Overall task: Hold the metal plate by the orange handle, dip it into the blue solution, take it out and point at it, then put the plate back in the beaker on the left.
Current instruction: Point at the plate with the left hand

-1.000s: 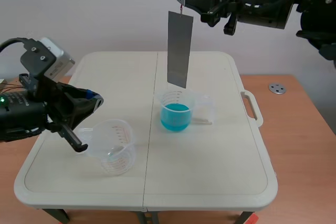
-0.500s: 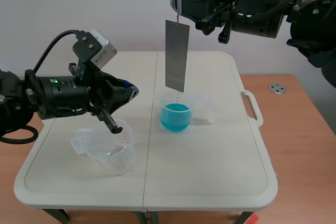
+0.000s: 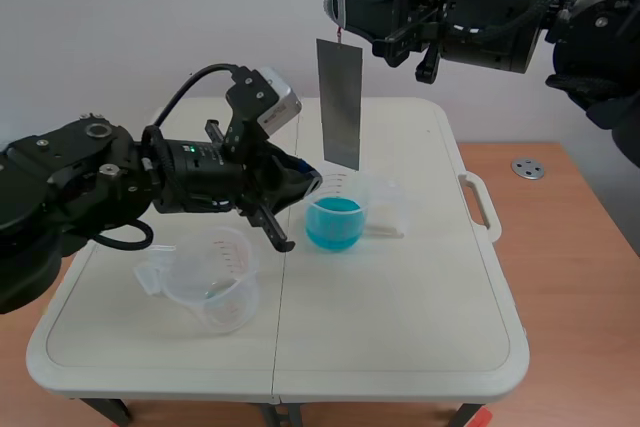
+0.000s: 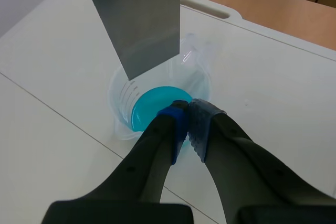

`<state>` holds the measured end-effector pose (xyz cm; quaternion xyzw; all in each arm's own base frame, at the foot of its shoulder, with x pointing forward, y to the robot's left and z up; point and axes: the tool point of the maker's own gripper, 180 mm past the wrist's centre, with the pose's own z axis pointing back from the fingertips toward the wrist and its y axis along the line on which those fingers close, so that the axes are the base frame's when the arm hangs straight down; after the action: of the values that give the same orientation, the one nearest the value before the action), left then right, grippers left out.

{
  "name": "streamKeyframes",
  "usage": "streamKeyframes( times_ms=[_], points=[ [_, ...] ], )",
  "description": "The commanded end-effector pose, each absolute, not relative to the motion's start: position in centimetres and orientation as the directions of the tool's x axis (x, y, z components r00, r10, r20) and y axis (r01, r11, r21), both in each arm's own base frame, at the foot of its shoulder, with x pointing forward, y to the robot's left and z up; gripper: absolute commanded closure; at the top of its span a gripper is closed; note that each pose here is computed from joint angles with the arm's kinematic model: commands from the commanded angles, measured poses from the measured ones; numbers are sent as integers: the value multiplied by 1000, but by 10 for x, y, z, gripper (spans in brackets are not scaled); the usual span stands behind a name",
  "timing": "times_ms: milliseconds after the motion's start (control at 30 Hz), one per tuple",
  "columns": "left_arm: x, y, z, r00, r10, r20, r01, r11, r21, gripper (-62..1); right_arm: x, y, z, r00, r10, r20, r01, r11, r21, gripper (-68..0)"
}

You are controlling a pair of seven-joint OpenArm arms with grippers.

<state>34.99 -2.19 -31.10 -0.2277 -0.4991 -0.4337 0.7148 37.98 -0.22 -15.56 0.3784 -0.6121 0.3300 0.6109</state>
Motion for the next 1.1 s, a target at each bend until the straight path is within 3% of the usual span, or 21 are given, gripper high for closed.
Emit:
streamKeyframes(
  times_ms=[0,167,800,1067],
  points=[
    [361,-27,-295,93,-354,931,837,534,120,-27,382,-1,-133,-17,-96,995,-873,487,33,-15],
    [375,-25,-292,71,-337,939,806,574,145,-27,382,-1,-133,-17,-97,995,-873,487,33,-15],
    [378,-20,-293,77,-337,938,791,594,148,-27,382,-1,-133,-17,-97,995,-873,487,33,-15],
    [399,48,-287,99,-349,932,675,712,195,-27,382,-1,-133,-16,-97,995,-873,487,33,-15]
  ],
)
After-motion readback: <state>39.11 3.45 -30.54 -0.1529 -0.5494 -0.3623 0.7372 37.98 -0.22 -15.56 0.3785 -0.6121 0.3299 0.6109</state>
